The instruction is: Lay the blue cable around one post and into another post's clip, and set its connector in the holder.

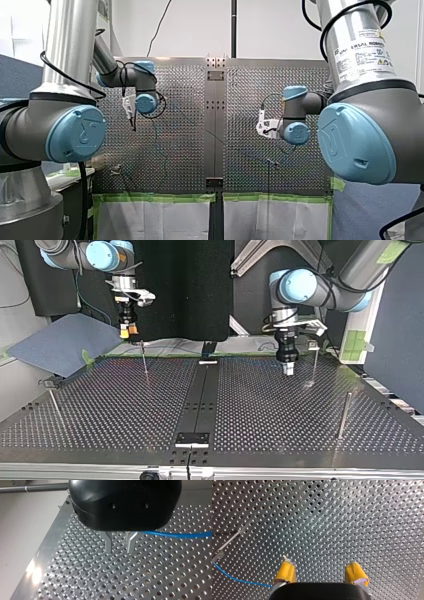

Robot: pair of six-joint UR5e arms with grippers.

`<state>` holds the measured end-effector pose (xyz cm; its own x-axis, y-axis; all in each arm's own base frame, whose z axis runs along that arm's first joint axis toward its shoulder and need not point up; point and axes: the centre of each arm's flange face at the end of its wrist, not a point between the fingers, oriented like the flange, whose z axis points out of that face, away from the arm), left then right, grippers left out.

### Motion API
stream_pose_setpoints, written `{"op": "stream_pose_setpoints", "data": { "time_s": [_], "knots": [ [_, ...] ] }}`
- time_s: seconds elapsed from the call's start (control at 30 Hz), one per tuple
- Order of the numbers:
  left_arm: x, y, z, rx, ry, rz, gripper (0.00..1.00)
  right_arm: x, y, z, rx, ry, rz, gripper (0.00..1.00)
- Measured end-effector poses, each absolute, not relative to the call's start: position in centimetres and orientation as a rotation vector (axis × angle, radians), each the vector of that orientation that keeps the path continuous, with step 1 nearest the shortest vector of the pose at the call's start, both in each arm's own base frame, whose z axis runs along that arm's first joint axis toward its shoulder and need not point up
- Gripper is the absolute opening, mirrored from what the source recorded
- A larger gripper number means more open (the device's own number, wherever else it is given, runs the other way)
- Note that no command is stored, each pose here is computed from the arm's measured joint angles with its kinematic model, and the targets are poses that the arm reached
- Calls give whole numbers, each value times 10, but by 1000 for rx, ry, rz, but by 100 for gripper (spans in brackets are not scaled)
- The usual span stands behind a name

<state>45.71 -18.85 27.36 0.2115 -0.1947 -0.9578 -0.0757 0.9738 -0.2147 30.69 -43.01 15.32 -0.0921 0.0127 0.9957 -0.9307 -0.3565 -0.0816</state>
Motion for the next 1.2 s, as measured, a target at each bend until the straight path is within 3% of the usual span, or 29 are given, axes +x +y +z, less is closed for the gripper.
{"op": "stream_pose_setpoints", "data": {
  "time_s": [0.7, 1.2],
  "knots": [
    [456, -159, 295, -351, 1314, -41, 37, 307, -431, 154, 1402, -1056, 1558, 100],
    [450, -179, 306, -230, 1319, -122, 37, 306, -432, 154, 1398, -1056, 1557, 100]
  ]
}}
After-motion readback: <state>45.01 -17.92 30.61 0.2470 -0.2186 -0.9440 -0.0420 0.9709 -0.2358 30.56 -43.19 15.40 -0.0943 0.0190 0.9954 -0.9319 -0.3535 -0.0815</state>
